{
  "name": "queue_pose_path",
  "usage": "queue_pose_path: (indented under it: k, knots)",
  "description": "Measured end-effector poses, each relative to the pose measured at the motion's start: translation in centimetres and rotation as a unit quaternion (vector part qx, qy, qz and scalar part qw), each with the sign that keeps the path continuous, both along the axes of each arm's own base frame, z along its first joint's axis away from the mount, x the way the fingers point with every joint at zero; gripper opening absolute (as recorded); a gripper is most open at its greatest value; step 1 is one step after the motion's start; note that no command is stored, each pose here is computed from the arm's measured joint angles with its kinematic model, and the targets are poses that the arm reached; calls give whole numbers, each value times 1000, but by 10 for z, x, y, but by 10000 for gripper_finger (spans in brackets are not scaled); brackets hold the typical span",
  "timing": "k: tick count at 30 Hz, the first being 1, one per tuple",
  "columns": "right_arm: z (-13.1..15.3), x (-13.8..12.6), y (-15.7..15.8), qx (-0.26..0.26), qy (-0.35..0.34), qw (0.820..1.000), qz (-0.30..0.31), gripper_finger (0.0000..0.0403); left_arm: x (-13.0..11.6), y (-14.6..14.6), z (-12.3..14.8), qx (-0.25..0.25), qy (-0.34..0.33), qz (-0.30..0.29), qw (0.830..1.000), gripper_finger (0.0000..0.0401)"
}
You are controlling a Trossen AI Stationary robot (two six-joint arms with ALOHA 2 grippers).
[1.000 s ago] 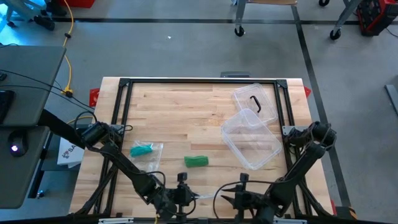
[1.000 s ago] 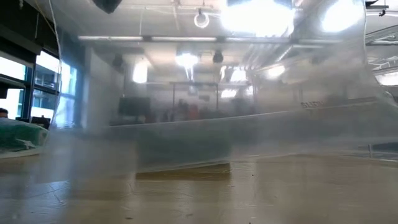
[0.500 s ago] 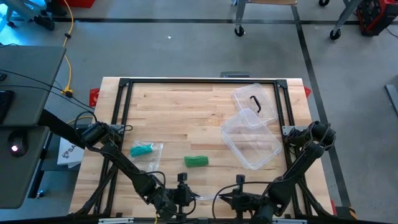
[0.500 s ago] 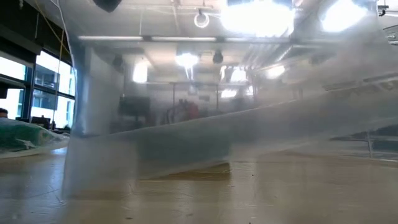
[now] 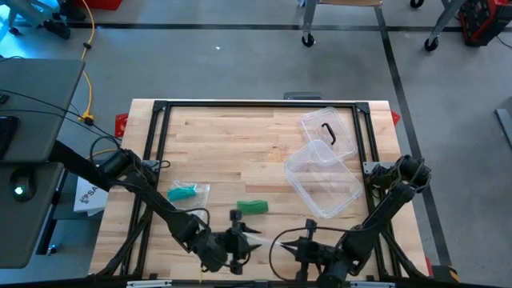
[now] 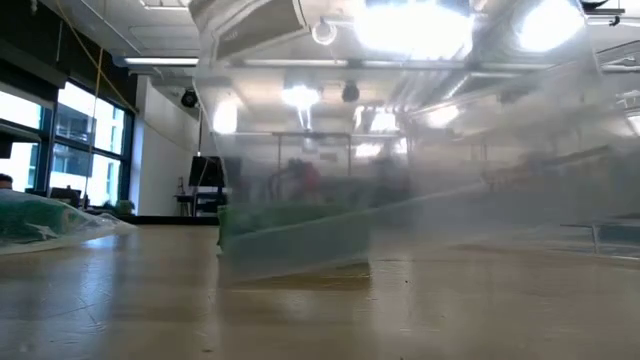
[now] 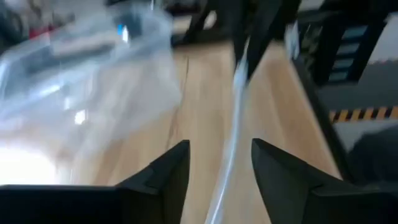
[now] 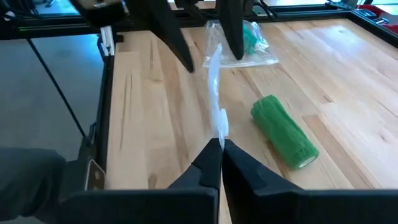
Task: Roll bandage
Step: Open the transparent zip bag
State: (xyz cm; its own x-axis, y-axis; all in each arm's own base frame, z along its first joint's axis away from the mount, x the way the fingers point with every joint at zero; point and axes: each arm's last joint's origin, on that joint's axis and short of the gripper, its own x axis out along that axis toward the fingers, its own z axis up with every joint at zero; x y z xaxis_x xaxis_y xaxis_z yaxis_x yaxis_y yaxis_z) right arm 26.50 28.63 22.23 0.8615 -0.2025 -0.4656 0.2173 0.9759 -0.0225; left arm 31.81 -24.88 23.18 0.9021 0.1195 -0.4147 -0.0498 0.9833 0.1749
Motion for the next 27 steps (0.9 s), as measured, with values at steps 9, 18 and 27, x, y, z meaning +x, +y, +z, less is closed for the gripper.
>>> queue_pose_path:
  k: [9,18,27]
  knots:
    - [3,2,2,-8,-8,1000,13,0,37,-3,-16,74,-90,-58,991,162]
    - [3,2,2,-8,-7,1000,14,0,48,2,-19,34,-98,-104,989,101]
    - [2,2,2,-7,-6,1000,16,0,48,3,-19,41,-95,-105,989,60]
